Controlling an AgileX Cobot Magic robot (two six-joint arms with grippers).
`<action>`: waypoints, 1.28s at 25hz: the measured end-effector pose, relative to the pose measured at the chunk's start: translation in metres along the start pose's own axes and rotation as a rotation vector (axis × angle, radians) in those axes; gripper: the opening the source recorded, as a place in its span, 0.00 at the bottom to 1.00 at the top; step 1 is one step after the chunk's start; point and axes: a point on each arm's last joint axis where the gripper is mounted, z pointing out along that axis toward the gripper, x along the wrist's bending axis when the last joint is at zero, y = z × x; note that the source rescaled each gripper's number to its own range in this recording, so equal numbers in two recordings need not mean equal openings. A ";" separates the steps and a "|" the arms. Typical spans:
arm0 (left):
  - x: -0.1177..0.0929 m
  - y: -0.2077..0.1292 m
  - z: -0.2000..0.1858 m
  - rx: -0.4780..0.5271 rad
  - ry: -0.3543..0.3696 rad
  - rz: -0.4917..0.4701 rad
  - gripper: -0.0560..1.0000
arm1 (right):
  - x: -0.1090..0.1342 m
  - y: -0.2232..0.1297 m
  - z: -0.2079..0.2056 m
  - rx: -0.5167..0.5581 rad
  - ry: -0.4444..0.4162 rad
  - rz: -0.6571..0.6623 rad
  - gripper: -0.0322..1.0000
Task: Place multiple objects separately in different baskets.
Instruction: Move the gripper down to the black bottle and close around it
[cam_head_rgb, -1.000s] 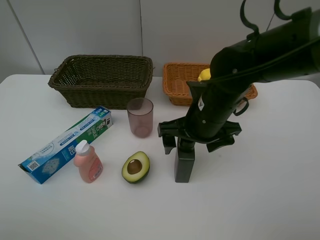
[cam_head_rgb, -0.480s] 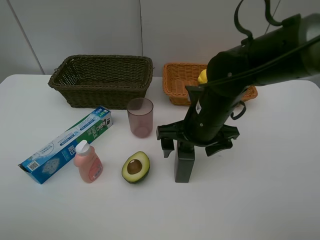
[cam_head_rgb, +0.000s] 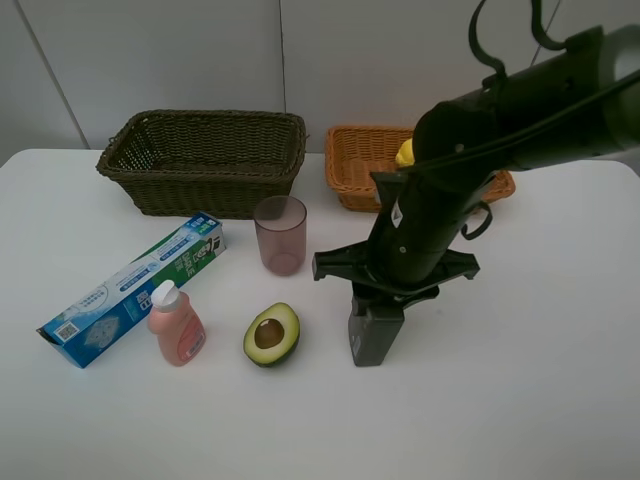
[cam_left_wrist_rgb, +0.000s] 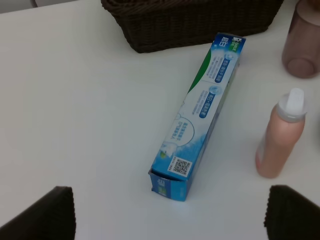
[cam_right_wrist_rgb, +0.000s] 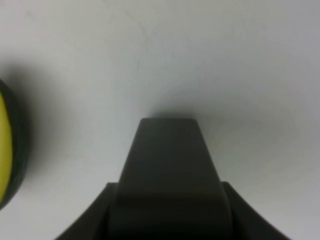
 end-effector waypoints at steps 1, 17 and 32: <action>0.000 0.000 0.000 0.000 0.000 0.000 1.00 | 0.000 0.000 0.000 0.000 -0.002 0.001 0.06; 0.000 0.000 0.000 0.000 0.000 0.000 1.00 | -0.002 0.000 0.000 -0.014 -0.035 0.030 0.06; 0.000 0.000 0.000 0.000 0.000 0.000 1.00 | 0.002 0.015 -0.044 -0.055 -0.060 -0.058 0.06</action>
